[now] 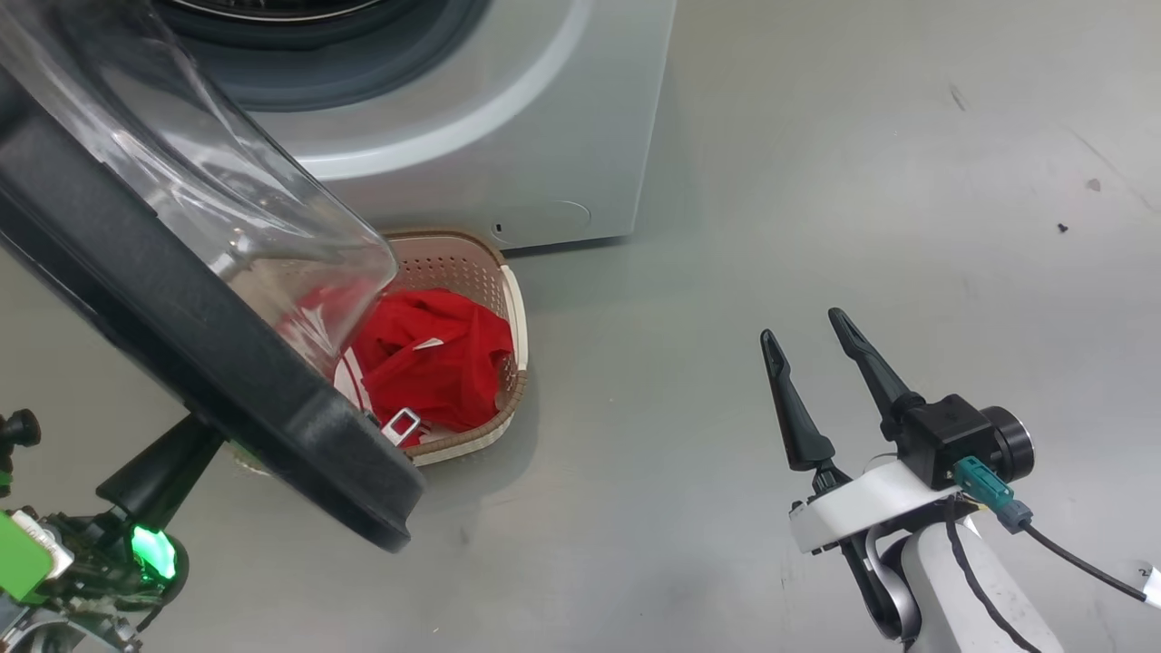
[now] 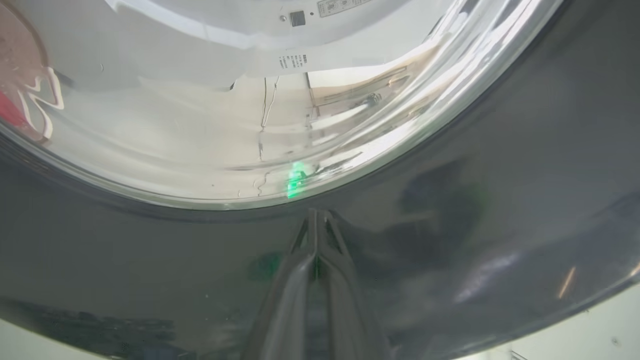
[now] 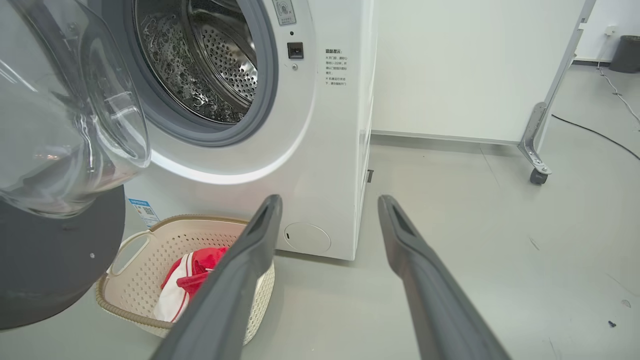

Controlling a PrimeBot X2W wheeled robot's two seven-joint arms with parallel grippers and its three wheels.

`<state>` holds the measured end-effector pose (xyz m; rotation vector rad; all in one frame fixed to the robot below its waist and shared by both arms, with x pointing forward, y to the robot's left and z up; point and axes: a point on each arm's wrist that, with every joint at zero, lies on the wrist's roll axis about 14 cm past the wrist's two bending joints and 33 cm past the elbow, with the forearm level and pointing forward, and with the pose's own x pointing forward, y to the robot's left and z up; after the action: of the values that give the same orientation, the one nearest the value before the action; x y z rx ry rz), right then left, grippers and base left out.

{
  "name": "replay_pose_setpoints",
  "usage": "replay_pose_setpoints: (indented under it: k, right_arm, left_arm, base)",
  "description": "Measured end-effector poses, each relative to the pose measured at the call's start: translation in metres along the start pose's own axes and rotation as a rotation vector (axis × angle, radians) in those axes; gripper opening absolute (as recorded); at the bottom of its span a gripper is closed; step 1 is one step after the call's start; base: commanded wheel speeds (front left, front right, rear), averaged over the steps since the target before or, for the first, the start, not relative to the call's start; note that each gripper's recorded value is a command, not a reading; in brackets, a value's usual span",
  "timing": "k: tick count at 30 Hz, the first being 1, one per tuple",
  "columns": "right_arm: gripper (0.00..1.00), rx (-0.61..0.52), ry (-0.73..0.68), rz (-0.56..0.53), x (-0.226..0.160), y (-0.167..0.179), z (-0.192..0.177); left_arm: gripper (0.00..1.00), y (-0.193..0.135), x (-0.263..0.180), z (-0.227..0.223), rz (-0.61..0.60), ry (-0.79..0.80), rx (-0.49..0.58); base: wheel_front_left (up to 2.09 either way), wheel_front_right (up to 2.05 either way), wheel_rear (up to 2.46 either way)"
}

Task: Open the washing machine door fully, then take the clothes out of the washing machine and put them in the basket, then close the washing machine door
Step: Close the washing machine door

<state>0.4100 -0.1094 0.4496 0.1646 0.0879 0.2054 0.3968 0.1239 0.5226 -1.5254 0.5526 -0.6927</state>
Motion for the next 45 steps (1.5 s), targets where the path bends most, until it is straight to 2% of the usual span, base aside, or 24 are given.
replay_pose_setpoints:
  k: [18, 23, 45]
  right_arm:
    - [1.00, 0.051, -0.009, -0.134, -0.008, -0.037, 0.003]
    - [1.00, 0.057, -0.010, -0.158, -0.007, -0.044, 0.004]
    - [1.00, 0.067, 0.000, -0.243, -0.006, -0.067, 0.001]
  left_arm:
    - [0.00, 0.015, 0.073, 0.006, -0.047, 0.102, -0.024]
    - [0.00, 0.018, 0.091, 0.011, -0.048, 0.107, -0.003]
    - [0.00, 0.039, 0.169, 0.024, -0.051, 0.099, -0.028]
  base:
    - [0.00, 0.00, 0.00]
    - [0.00, 0.00, 0.00]
    - [0.00, 0.00, 0.00]
